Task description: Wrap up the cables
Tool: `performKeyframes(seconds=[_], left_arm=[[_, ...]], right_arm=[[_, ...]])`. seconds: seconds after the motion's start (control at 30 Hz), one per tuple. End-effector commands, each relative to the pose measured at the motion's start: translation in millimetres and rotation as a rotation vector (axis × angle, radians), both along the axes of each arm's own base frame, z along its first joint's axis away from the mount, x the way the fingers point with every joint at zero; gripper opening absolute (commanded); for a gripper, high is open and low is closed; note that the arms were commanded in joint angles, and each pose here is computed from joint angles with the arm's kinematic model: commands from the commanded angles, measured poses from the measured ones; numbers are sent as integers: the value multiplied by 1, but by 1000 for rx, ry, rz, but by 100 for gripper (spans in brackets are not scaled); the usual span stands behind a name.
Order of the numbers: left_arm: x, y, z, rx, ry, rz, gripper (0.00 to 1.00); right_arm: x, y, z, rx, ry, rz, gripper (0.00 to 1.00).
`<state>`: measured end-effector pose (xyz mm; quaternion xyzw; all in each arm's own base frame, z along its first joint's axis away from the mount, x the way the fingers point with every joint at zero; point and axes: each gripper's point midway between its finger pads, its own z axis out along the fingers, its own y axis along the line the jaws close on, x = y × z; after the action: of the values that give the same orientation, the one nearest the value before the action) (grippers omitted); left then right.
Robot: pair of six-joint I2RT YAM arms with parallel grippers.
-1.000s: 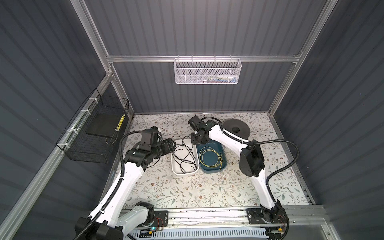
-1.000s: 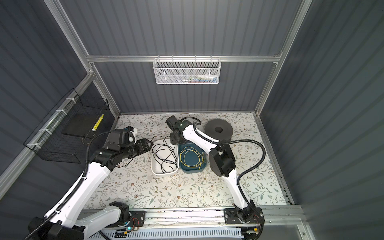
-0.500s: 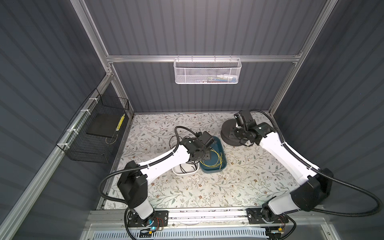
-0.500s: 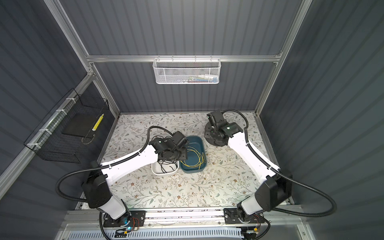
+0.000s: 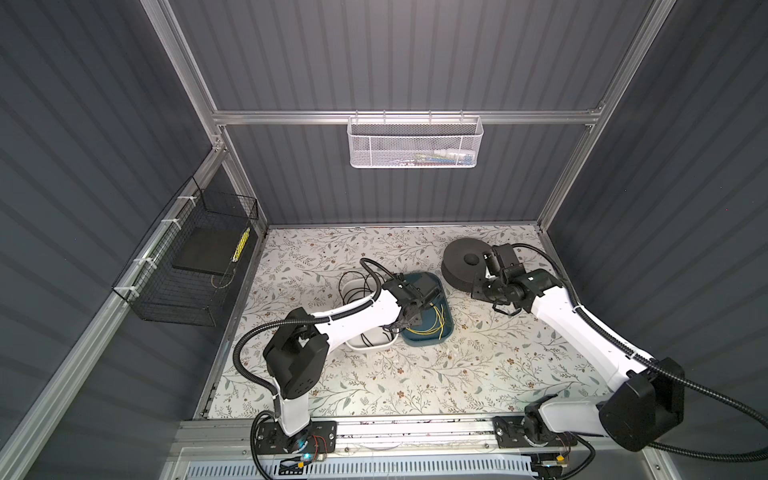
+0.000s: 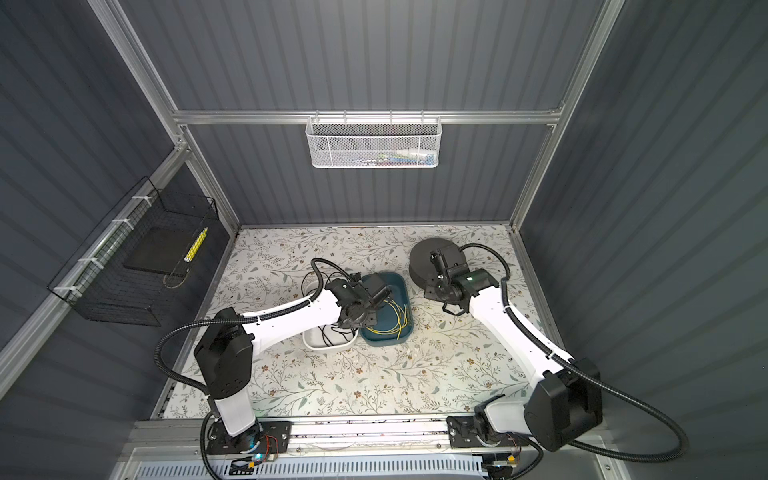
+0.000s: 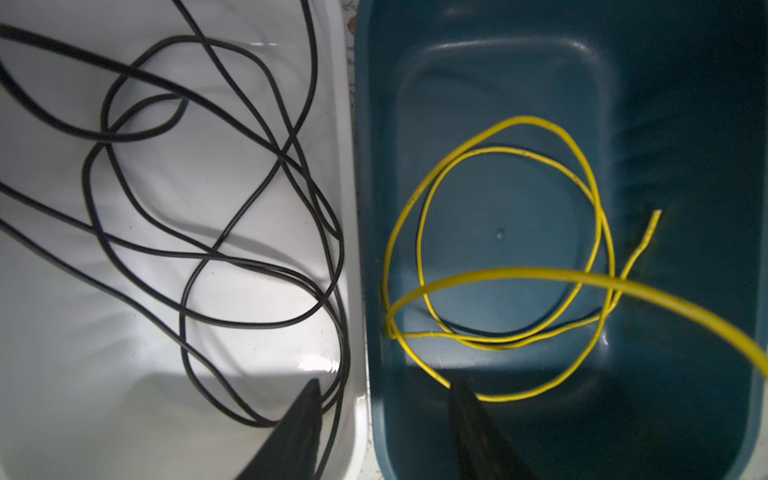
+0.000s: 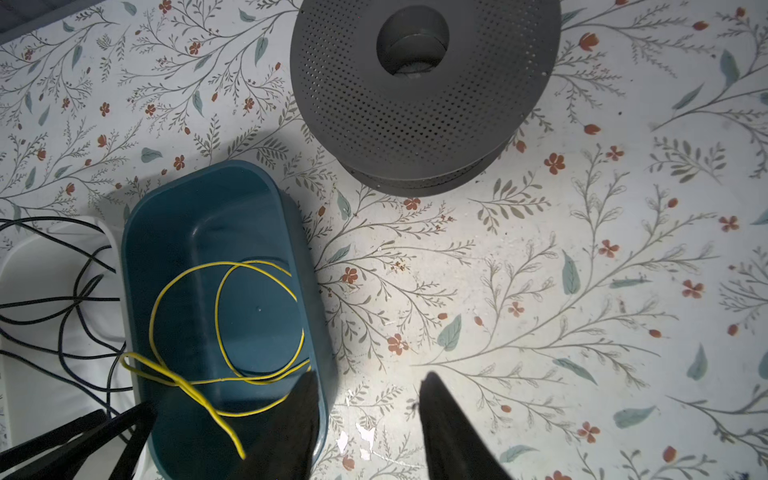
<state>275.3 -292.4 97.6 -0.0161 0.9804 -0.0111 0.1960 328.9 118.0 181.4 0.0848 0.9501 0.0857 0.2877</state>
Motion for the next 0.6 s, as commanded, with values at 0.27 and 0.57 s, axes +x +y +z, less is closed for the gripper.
performKeyframes(seconds=[0.27, 0.57], left_arm=[[3, 35, -36, 103, 36, 30, 31], [24, 55, -42, 129, 21, -4, 21]], right_arm=[[2, 1, -2, 11, -7, 9, 43], [-2, -2, -4, 7, -6, 5, 43]])
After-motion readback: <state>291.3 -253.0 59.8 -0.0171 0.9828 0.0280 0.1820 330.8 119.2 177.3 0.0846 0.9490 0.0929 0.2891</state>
